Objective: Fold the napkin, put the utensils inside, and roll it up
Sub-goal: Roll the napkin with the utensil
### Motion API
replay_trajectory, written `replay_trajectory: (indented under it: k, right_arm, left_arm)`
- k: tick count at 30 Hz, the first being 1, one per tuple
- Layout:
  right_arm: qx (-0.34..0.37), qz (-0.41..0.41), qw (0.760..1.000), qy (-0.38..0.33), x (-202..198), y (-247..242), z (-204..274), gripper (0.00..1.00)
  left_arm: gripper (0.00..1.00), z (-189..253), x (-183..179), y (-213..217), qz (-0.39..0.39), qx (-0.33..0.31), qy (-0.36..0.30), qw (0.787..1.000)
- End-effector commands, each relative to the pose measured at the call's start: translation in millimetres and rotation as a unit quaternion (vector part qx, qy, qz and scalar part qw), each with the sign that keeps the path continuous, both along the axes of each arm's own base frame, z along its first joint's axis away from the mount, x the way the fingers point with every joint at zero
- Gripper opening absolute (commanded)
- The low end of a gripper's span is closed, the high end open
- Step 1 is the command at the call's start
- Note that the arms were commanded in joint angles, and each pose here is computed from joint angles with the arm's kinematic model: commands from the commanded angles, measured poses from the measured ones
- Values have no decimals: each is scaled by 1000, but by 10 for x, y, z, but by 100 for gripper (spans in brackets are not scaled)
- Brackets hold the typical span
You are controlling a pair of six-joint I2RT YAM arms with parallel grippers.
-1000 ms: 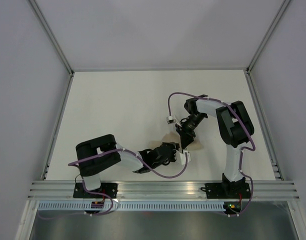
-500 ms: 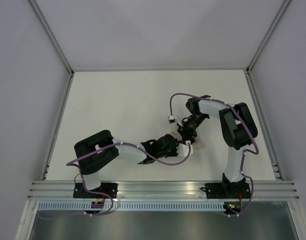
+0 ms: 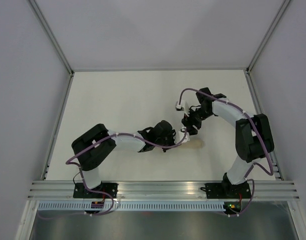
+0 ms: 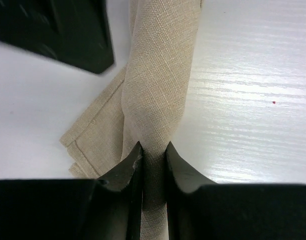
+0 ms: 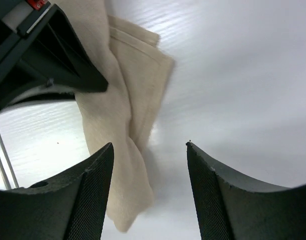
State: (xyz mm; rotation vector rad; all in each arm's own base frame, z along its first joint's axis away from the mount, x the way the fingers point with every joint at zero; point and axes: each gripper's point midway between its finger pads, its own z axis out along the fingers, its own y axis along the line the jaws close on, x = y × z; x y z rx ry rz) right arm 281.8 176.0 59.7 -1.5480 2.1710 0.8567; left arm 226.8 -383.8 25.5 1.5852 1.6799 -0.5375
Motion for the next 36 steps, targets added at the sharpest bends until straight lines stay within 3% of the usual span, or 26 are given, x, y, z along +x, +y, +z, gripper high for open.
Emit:
replay_trajectory:
  k: [1, 8, 10, 19, 31, 36]
  right_arm:
    - [36, -63, 995, -66, 273, -137, 300, 66]
    - [72, -91, 983, -142, 168, -534, 552, 66]
    - [74, -83, 970, -218, 164, -548, 700, 68]
    - [16, -14, 934, -357, -268, -261, 400, 75]
    - [-26, 60, 925, -375, -491, 161, -95, 77]
    - [-52, 82, 930, -355, -549, 199, -310, 64]
  left_arm:
    - [2, -318, -287, 253, -1, 47, 138, 989]
    - [4, -391, -348, 293, -8, 67, 278, 958]
    - [5, -360, -346, 267, -11, 67, 303, 951]
    - [16, -344, -248, 208, -7, 52, 395, 917]
    - [27, -450, -220, 198, 7, 69, 434, 899]
    - [32, -441, -198, 203, 12, 70, 430, 900]
